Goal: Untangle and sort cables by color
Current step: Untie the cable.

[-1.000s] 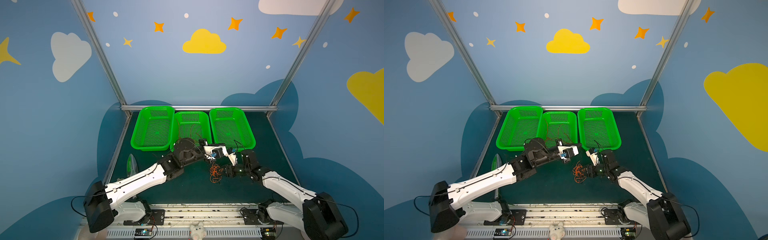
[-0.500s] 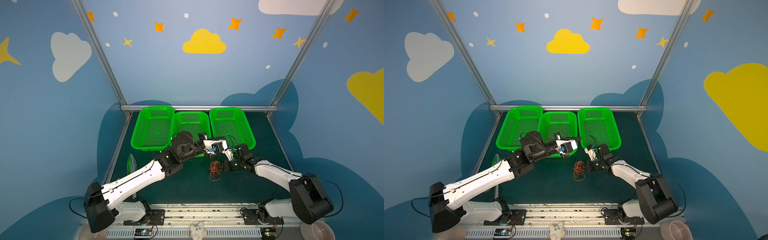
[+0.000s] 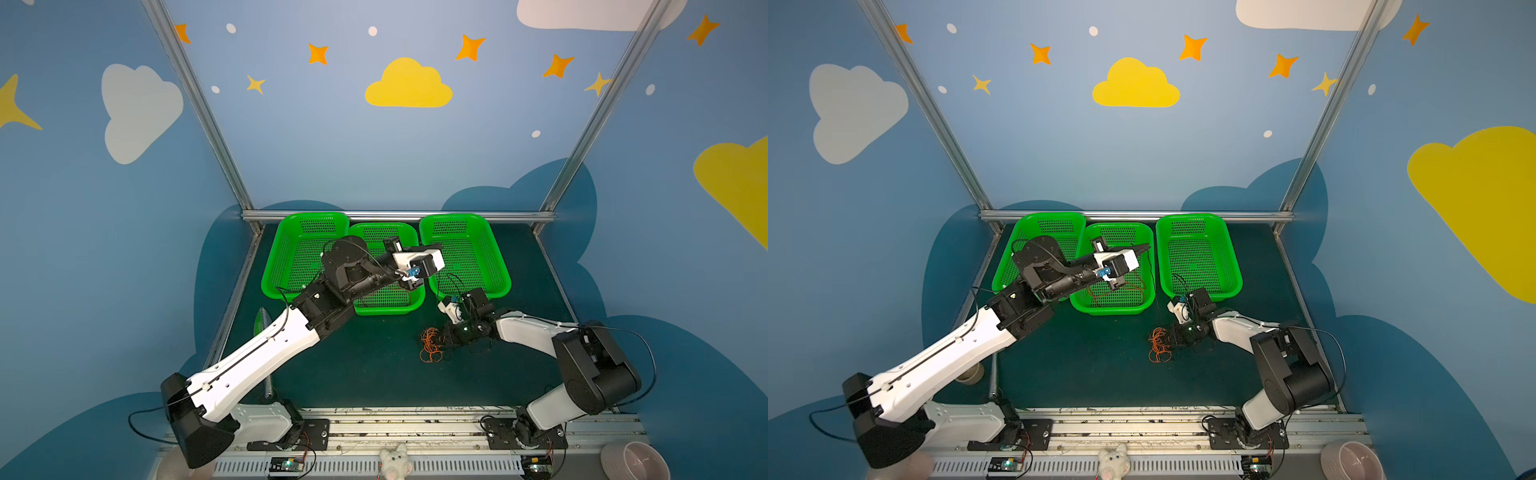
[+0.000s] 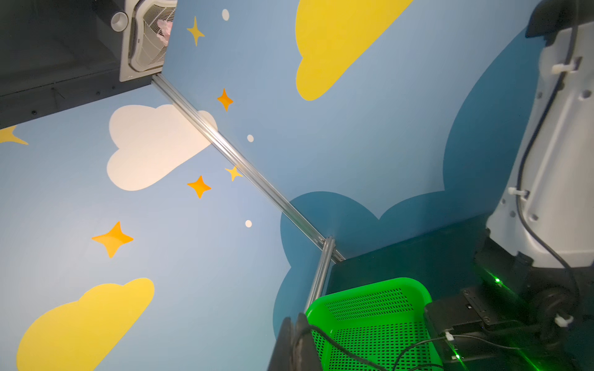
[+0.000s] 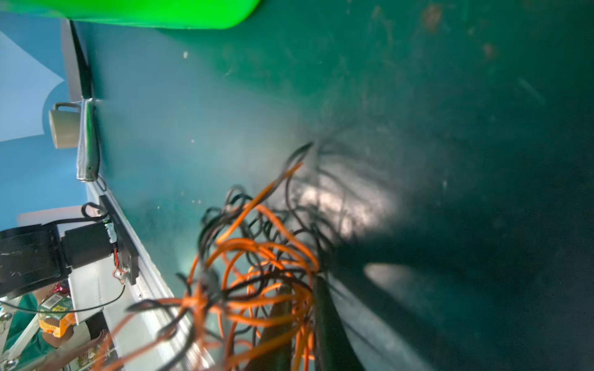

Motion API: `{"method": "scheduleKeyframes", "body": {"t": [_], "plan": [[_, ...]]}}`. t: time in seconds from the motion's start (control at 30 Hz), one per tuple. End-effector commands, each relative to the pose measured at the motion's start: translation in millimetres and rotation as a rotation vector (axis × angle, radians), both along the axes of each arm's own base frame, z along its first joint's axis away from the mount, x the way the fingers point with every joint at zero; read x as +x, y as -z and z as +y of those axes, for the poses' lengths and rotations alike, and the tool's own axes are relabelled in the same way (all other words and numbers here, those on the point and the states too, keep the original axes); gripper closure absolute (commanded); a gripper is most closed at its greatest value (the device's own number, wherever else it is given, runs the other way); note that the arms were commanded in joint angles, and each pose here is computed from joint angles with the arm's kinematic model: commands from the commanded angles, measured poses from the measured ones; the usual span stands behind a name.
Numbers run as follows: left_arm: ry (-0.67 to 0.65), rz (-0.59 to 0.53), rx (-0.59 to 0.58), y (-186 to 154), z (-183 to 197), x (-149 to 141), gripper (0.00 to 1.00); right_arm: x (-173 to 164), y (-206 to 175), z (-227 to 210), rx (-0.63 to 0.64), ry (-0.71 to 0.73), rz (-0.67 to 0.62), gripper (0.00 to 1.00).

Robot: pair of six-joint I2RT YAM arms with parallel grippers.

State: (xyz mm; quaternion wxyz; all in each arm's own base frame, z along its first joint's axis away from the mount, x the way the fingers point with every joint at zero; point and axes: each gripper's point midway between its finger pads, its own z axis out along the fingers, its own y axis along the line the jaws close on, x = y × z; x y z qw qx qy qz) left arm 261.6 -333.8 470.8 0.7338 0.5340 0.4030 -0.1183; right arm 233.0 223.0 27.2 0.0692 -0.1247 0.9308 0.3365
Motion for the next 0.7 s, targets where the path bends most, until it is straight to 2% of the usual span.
{"method": "scheduleKeyframes", "body": {"t": [0.0, 0.47, 0.67], "plan": [[0.023, -0.037, -0.047, -32.1, 7.8, -4.3, 0.97, 1.4, 14.1, -8.4, -0.056, 0.039, 0.048, 0.85], [0.040, -0.084, -0.109, -87.2, 9.3, 7.7, 0.97, 7.7, 28.4, -16.0, -0.130, 0.079, 0.067, 0.81], [0.022, -0.084, -0.097, -97.8, 10.2, 21.7, 0.97, 7.4, 26.3, -18.0, -0.158, 0.083, 0.035, 0.79]]}}
